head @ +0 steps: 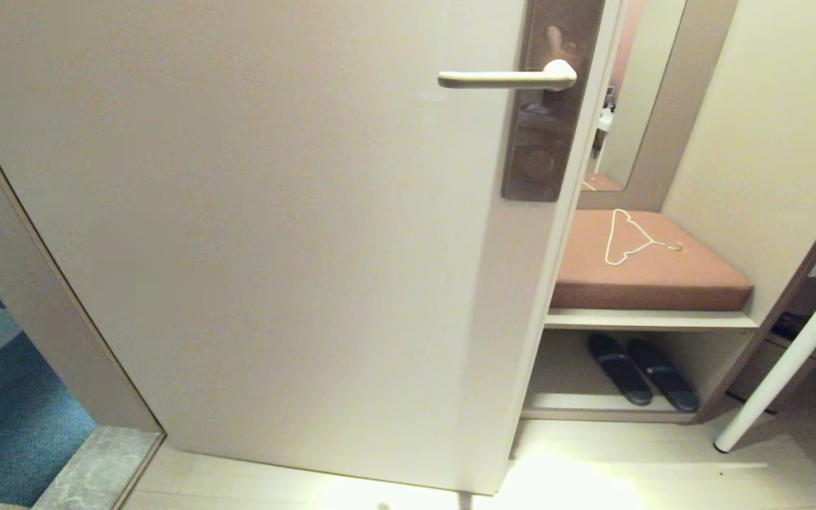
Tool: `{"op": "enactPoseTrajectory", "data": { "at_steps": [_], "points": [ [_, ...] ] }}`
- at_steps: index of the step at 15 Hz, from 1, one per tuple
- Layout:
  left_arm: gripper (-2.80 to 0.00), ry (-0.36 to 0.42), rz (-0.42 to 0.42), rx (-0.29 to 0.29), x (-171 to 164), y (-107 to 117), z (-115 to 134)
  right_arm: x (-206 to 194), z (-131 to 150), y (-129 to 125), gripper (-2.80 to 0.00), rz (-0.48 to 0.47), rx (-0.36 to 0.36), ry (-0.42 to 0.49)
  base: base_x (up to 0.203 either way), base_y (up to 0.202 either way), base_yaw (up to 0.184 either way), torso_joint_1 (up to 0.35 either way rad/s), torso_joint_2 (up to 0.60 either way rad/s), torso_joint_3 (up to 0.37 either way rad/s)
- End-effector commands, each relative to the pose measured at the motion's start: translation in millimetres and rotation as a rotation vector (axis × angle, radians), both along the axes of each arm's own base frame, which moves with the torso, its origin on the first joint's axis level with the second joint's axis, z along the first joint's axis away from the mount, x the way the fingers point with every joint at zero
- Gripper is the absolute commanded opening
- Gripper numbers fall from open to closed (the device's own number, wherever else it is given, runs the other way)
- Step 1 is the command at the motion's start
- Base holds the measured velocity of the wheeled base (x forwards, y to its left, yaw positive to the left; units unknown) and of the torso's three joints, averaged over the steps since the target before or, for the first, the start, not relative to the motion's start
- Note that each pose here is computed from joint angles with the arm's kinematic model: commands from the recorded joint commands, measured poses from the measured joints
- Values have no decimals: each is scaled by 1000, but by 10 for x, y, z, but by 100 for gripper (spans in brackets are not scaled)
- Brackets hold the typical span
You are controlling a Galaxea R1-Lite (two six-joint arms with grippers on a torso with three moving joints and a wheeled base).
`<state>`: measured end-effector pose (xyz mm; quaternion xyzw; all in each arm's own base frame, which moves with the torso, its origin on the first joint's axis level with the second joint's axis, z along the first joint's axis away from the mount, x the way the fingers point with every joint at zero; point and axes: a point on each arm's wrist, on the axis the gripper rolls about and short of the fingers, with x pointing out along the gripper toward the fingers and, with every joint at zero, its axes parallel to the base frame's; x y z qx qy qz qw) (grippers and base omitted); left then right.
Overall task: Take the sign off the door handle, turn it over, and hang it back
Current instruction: Hang the sign back with the other side facing out
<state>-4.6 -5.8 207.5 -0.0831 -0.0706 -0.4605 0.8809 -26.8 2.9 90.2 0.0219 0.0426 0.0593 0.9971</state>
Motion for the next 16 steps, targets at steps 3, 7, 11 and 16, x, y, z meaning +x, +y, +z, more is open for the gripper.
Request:
{"op": "enactPoseTrajectory", "data": {
  "at_steps": [3,7,11,16],
  "points": [
    [-280,13,81,-15,12,14,-20,-34,-35,-1,-280,-5,-4,-46,0,0,0,0,0,0],
    [-280,56,108,24,45,-3,-62,-33,-41,-1,-280,-7,2,-43,0,0,0,0,0,0],
    [-280,79,113,71,169,-89,7,-32,-44,-2,-280,-11,35,-38,0,0,0,0,0,0],
    [-280,109,116,125,464,-297,268,-32,-45,-2,-280,-11,46,-36,0,0,0,0,0,0]
  ]
}}
